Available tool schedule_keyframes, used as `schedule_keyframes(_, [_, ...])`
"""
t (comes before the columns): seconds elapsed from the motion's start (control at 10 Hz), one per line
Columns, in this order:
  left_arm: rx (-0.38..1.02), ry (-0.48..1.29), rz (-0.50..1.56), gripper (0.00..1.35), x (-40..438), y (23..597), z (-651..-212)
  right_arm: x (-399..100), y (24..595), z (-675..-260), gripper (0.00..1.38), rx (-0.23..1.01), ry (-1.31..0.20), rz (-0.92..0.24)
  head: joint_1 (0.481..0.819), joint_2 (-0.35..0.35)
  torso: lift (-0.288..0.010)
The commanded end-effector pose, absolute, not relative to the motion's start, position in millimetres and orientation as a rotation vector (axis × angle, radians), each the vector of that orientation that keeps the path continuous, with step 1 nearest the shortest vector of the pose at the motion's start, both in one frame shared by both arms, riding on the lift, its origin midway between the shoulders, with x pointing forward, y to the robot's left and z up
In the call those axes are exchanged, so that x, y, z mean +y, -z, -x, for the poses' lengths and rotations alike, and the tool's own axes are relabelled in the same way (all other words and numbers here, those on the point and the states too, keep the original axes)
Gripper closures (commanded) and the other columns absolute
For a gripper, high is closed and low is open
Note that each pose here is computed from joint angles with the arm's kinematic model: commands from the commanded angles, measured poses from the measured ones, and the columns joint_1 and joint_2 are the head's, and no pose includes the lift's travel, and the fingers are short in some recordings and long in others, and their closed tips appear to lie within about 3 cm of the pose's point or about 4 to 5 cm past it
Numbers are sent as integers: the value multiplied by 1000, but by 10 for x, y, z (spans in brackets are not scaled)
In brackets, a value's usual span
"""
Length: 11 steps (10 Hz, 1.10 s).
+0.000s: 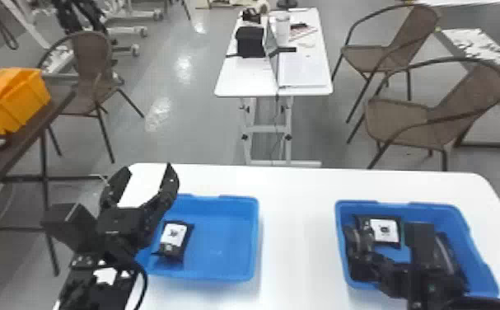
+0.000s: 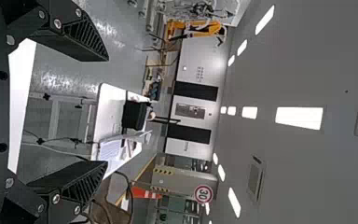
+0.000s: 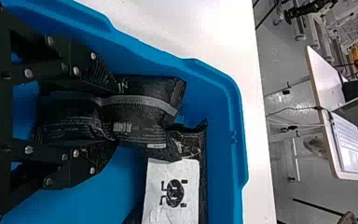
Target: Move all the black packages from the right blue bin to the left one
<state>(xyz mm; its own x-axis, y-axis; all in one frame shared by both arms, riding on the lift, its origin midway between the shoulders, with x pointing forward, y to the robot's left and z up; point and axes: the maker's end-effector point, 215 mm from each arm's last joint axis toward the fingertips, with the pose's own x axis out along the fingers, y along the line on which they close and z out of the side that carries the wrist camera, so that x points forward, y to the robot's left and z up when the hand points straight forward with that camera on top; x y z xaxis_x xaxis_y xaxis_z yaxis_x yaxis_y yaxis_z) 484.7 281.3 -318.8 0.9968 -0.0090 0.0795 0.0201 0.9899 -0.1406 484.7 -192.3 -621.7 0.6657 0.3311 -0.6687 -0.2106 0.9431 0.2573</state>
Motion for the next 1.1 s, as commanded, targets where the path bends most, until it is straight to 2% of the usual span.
schedule_keyframes(0.0, [-83,12,149,259,2815,3188,-4839,-1901,6172,-4848,1254,772,-305,-174,695,102,0])
schedule_keyframes(0.6, [-91,12,162,259,2820,3159,-4843,-1963,5519,-4848,1254,652,-328,-204,695,100,0])
schedule_keyframes(0.8, [-69,18,205,254,2785,3218,-4867,-1904,4872,-5008,1254,564,-413,-176,695,100,0])
schedule_keyframes(1.0, [-42,40,280,248,2679,3248,-4952,-1553,4231,-5291,1254,470,-560,-167,695,106,0])
